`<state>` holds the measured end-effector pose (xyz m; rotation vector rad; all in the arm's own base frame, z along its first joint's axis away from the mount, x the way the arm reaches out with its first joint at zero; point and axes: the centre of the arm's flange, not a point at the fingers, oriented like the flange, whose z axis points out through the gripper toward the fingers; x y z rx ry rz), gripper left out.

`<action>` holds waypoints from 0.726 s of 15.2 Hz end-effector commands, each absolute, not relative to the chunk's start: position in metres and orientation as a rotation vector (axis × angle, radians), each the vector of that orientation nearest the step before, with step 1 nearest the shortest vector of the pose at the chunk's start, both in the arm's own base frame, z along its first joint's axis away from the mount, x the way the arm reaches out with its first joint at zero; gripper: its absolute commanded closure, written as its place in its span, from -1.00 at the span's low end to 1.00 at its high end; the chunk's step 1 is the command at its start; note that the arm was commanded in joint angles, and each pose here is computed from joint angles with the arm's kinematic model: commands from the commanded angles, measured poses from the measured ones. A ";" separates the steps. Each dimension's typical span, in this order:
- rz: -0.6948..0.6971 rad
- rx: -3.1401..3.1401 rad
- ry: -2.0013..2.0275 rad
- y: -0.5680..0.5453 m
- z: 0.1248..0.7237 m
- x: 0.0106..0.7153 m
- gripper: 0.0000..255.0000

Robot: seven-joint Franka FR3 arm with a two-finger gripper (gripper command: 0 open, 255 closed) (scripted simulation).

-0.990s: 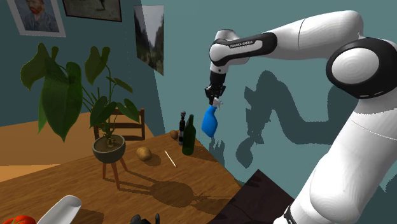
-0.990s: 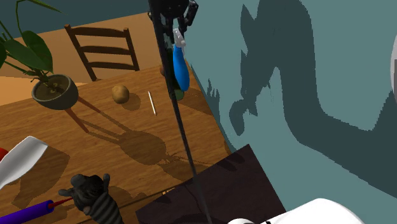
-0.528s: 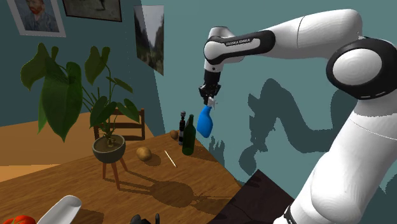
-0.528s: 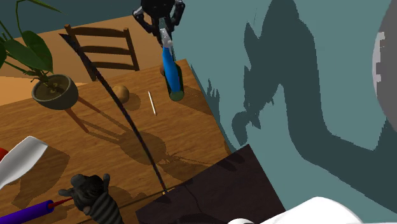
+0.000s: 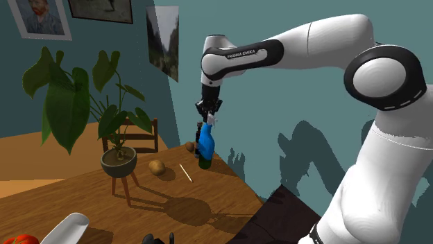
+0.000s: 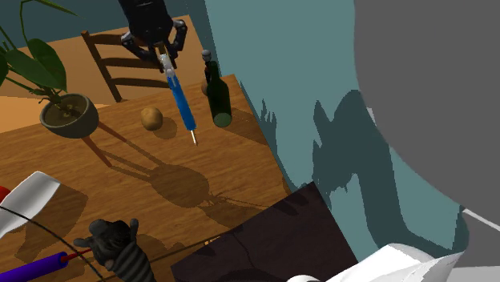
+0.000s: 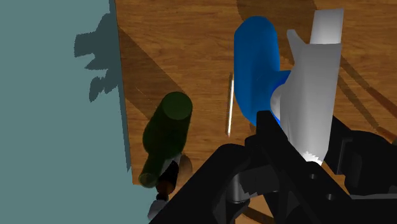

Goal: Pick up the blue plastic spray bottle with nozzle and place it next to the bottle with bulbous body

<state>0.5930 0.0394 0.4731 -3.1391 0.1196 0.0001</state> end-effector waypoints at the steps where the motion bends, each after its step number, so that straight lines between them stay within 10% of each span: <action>1: -0.001 -3.139 0.122 0.067 0.468 0.599 1.00; 11: -0.001 -3.139 0.122 0.191 0.435 0.629 1.00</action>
